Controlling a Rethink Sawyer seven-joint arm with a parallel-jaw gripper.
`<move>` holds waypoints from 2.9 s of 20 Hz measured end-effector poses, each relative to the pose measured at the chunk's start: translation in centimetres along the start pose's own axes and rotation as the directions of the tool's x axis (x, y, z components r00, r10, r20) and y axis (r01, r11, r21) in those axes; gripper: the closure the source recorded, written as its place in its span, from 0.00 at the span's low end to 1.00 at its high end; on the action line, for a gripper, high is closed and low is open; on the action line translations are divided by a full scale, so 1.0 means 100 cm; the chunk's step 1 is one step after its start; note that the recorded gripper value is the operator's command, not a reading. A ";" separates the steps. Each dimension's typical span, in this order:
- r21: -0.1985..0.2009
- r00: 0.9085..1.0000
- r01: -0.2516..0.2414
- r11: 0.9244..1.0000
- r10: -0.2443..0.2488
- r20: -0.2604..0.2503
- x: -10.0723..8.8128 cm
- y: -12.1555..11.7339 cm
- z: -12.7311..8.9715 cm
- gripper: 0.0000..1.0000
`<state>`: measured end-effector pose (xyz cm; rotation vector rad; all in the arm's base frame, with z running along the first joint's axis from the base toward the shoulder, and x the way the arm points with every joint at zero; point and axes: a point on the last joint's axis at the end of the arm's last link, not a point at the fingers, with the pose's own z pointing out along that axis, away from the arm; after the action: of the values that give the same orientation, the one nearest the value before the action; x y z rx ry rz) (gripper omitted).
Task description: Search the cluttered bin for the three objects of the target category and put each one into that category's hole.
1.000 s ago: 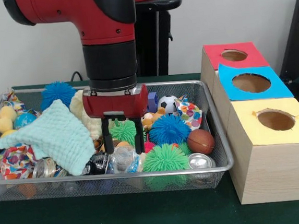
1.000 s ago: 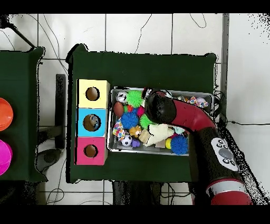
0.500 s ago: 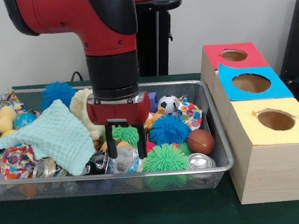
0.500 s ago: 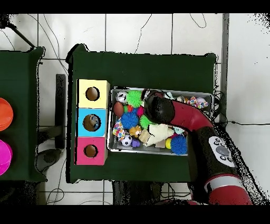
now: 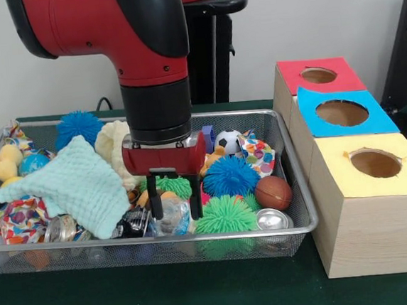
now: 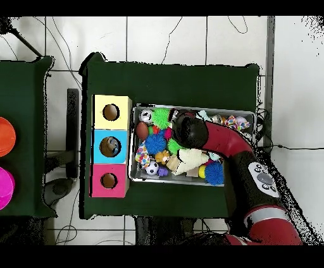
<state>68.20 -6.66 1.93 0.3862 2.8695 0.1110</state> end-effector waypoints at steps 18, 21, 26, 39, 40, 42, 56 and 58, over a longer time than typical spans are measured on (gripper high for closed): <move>0.023 1.000 0.018 1.000 -0.018 0.018 -0.004 -0.020 -0.010 0.00; 0.028 0.999 0.034 0.999 -0.034 0.017 -0.002 -0.020 -0.009 0.00; 0.029 0.999 0.049 0.998 -0.049 0.016 0.000 -0.016 -0.008 0.00; 0.026 0.998 0.060 0.998 -0.061 0.013 0.003 -0.009 -0.007 0.00; 0.025 0.998 0.060 0.998 -0.060 0.012 0.003 -0.009 -0.006 0.00; 0.025 0.998 0.060 0.998 -0.060 0.009 0.004 -0.009 -0.005 0.00; 0.025 0.998 0.060 0.998 -0.061 0.009 0.006 -0.008 0.014 0.00; 0.032 0.998 0.064 0.997 -0.065 0.011 0.007 -0.008 0.018 1.00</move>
<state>67.82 -7.16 -0.02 0.2990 2.8720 0.0518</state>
